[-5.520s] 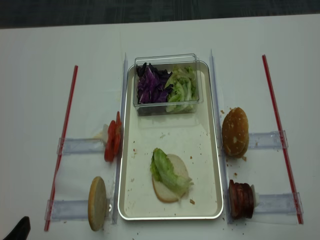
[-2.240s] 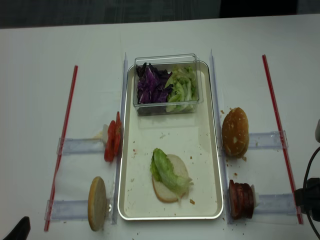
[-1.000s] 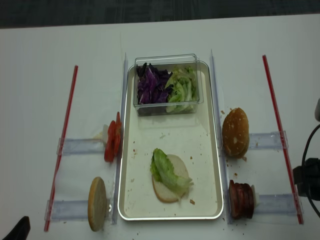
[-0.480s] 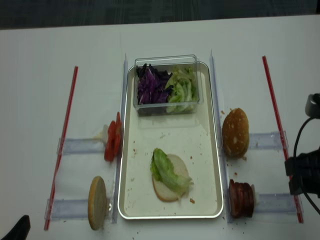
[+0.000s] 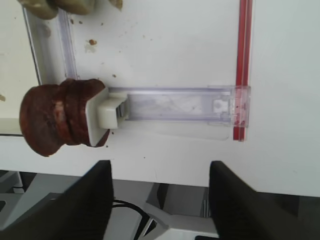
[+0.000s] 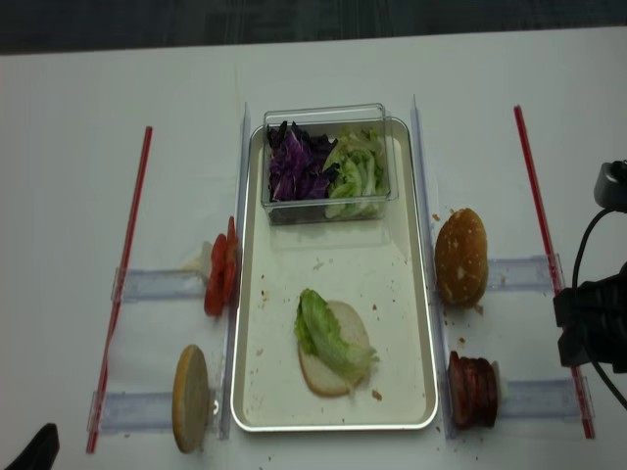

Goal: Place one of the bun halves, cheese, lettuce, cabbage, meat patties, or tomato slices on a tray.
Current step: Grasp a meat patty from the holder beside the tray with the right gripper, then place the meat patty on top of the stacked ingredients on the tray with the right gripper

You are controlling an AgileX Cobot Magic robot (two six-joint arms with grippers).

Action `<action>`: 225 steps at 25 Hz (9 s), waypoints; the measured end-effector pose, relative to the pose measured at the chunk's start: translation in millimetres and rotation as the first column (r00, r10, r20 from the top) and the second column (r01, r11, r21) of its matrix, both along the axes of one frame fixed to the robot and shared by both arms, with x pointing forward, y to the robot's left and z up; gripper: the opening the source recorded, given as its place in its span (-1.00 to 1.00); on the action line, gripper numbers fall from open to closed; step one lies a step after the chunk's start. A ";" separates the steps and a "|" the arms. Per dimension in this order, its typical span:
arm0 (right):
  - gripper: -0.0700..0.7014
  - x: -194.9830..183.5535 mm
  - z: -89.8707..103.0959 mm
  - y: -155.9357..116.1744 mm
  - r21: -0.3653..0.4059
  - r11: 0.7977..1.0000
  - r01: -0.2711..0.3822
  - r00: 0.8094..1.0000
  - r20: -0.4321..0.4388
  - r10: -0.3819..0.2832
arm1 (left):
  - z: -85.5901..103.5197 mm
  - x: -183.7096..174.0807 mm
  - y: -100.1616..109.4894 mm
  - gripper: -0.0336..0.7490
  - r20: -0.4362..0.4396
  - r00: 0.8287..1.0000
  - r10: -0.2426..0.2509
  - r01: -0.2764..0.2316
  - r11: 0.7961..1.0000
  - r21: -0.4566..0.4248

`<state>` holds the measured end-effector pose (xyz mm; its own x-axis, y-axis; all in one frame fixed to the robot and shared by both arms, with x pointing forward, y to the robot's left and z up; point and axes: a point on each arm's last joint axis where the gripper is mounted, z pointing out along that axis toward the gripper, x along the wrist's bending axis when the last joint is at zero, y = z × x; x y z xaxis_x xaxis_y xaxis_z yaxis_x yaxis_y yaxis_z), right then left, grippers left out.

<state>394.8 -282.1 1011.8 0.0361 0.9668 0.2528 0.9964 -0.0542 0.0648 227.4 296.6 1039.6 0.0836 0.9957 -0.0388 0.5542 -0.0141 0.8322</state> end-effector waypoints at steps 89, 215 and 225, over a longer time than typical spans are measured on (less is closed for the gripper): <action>-0.64 33.7 -36.8 127.7 -0.049 0.941 -0.335 0.926 -0.201 0.319 | 0.0 0.0 0.2 0.18 0.000 1.000 0.002 -0.002 1.000 0.000; -0.18 133.5 -103.7 188.4 0.590 0.659 -0.466 0.809 -0.017 0.588 | -0.1 0.1 2.0 0.18 -0.001 1.000 0.029 -0.029 1.000 -0.003; 0.40 134.1 -104.0 188.4 0.586 0.664 -0.465 0.812 -0.016 0.583 | -0.1 0.1 2.0 0.18 -0.001 1.000 0.029 -0.029 1.000 -0.003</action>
